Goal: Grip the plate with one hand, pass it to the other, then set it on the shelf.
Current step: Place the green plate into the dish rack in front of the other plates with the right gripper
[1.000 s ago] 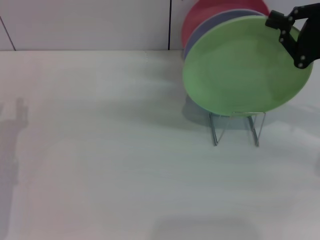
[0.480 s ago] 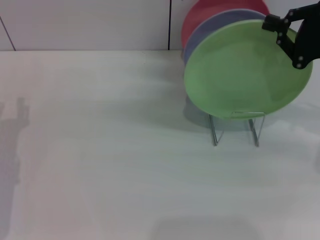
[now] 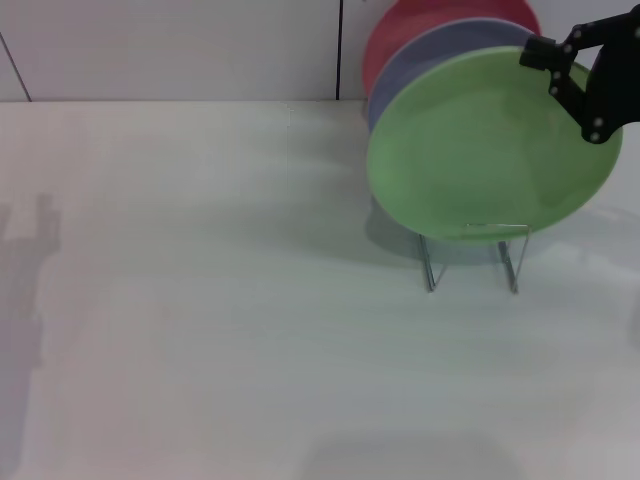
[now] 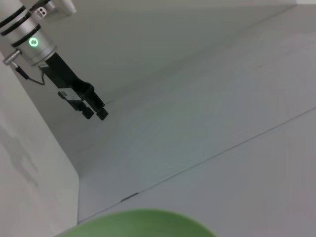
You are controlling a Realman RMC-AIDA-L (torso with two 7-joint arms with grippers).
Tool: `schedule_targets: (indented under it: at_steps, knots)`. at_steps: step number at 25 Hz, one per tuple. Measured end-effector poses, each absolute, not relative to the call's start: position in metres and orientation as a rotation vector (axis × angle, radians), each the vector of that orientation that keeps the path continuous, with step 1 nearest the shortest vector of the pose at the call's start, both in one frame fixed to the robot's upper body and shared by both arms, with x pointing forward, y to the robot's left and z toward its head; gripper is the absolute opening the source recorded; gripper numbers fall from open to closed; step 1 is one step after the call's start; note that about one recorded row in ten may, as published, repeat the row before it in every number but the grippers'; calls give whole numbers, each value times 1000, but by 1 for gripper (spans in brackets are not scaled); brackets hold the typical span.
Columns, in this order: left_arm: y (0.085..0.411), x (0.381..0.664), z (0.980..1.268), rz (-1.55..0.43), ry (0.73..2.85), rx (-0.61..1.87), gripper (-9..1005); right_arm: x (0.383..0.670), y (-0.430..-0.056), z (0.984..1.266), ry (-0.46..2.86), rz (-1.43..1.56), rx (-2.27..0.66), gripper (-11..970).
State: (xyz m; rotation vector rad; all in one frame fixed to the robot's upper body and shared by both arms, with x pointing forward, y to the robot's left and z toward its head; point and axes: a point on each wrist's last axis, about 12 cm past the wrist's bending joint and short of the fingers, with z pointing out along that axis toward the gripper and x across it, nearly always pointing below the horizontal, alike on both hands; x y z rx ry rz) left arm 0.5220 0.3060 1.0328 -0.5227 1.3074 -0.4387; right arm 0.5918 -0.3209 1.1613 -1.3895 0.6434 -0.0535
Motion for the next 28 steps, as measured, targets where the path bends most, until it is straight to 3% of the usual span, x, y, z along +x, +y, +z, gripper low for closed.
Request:
schedule_targets:
  at_steps: [28]
  knots:
    - [305, 521, 1033, -448, 1297, -525, 602, 596, -312, 1150, 706, -99, -1414, 24]
